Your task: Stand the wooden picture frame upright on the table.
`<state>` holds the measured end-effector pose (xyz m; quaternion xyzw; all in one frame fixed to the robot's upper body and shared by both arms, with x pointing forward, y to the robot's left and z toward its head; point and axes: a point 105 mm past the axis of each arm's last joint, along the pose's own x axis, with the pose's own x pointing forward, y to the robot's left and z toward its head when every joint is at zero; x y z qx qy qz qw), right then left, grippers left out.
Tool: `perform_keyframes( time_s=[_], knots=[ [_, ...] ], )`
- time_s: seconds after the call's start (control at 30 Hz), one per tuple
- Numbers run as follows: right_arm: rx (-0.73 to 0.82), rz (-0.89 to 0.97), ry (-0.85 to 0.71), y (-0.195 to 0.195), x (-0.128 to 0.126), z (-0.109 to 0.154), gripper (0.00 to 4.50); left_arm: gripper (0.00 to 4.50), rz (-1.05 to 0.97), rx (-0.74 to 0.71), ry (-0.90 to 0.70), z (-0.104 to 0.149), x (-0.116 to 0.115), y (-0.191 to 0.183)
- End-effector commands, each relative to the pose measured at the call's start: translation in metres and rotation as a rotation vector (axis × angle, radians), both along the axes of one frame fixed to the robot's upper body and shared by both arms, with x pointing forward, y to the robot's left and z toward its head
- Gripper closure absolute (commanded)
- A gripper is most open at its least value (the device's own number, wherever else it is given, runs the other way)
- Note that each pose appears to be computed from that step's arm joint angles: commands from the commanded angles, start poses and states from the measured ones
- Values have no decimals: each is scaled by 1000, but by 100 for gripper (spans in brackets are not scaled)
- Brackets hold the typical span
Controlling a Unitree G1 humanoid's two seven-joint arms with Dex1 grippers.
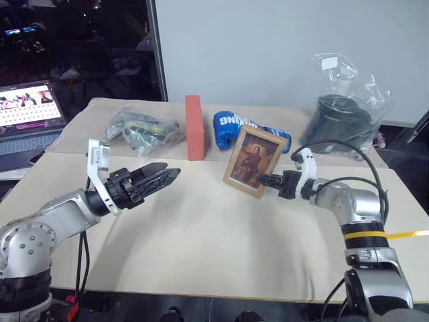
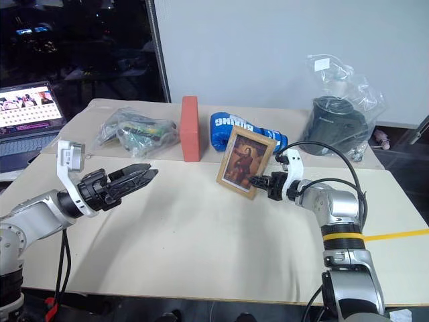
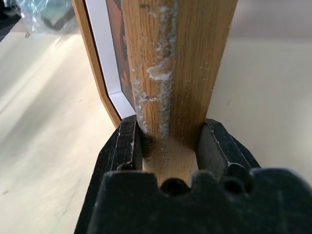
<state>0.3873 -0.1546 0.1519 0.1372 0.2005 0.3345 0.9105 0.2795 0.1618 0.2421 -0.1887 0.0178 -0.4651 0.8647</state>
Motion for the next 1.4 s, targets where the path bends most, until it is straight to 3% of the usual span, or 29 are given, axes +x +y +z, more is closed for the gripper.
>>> perform_keyframes(
  time_s=[0.03,0.33,0.53,0.6,0.73,0.83,1.0,1.2,1.3,1.4],
  knots=[
    [22,51,8,5,-13,6,322,0,-1,-42,-14,6,2,1],
    [-63,81,21,13,-29,-13,322,0,10,-40,-32,5,3,1],
    [0,78,25,14,-32,-7,322,0,28,-84,-40,9,10,1],
    [73,50,31,12,-30,2,221,0,30,-76,-59,11,12,0],
    [96,69,27,8,-37,14,98,0,38,-57,-61,7,14,0],
    [108,274,-2,11,-73,25,6,0,40,1,-103,4,14,-4],
    [-34,410,-64,-22,-108,7,6,0,81,145,-75,-22,27,-4],
    [-338,312,-136,-85,-111,-42,6,0,127,376,-36,-77,27,2],
    [-316,125,-370,-99,-94,-20,6,0,206,431,-57,-94,28,9],
    [-245,38,-488,-97,-89,-1,6,0,228,469,-77,-104,26,15]
  ],
)
